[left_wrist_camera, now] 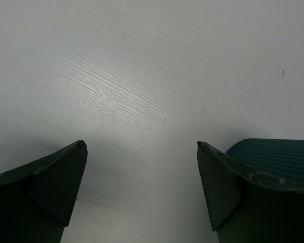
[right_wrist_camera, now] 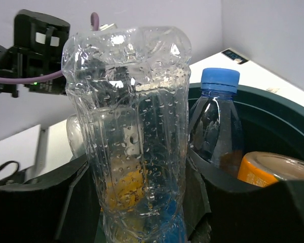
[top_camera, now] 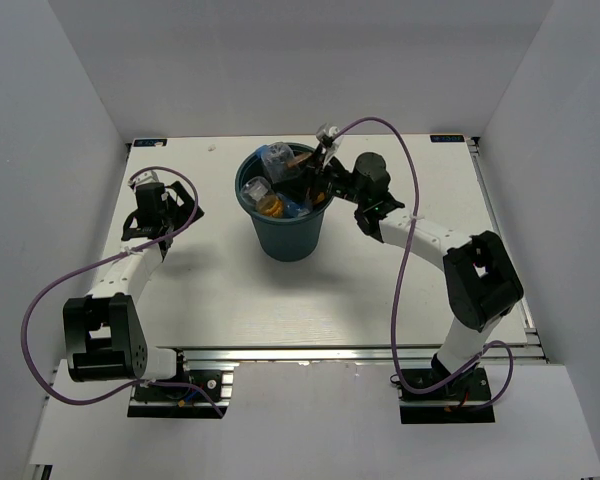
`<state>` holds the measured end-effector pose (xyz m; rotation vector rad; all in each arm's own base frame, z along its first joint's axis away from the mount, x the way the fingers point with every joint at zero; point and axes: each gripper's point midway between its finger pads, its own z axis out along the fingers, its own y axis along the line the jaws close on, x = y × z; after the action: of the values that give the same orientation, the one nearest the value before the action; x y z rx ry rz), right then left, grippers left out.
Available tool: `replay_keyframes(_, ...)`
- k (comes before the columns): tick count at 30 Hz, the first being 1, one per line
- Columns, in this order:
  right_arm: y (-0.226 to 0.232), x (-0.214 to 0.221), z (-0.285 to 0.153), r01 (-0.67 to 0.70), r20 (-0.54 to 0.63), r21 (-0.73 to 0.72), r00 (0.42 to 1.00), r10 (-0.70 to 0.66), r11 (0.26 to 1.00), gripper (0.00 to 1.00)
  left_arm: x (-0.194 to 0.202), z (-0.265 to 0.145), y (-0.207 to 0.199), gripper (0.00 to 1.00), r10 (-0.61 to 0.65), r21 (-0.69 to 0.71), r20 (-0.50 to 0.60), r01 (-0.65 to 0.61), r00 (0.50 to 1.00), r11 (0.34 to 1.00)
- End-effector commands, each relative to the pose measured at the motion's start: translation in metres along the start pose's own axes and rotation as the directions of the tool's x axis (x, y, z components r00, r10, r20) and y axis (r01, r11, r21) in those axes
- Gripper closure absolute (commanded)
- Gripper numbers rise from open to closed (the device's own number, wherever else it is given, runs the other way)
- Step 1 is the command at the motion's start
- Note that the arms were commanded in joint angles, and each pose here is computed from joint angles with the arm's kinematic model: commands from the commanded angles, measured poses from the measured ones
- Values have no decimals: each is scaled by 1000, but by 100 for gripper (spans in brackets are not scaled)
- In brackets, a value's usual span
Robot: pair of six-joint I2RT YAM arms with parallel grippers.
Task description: Put the plastic bottles in the bin
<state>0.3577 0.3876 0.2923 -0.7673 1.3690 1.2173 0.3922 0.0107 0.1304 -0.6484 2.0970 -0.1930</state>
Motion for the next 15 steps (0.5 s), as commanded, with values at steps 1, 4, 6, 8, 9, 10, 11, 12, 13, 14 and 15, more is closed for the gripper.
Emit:
replay_keyframes(1,-16,16,2,90,-31,75,996,-88,993,53,-9,-8,-2,2,-8,15,37,8,999,1000)
replay_keyframes(4,-16,18,-1,96,-35,83,995,-93,992,45,-9,-7,-2,2,-8,15,35,8,999,1000)
replay_keyframes(6,-12,11,-1,110,-25,73,994,-108,991,35,-8,-7,-2,2,-8,14,32,8,999,1000)
replay_keyframes(8,-10,2,0,133,-16,68,991,-132,989,23,-9,-7,-1,2,-7,13,34,7,999,1000)
replay_keyframes(9,-7,-5,0,140,-10,69,990,-140,988,22,-9,-7,-1,2,-7,13,34,7,999,1000)
replay_keyframes(10,-6,-14,1,149,-4,69,989,-149,986,21,-10,-8,-2,2,-7,17,38,6,999,1000)
replay_keyframes(11,-5,-22,1,164,6,73,986,-165,984,20,-10,-8,-2,2,-7,15,38,6,999,1000)
replay_keyframes(12,-3,-27,1,177,12,69,984,-178,982,20,-10,-9,-3,2,-7,17,41,7,999,1000)
replay_keyframes(13,0,-35,3,190,22,63,981,-192,980,18,-10,-9,-2,2,-8,16,40,7,999,1000)
replay_keyframes(14,3,-43,2,202,32,59,978,-205,978,18,-11,-9,-3,2,-8,19,41,7,999,1000)
replay_keyframes(15,4,-48,2,207,37,58,977,-210,977,17,-11,-10,-3,2,-7,20,41,7,999,1000)
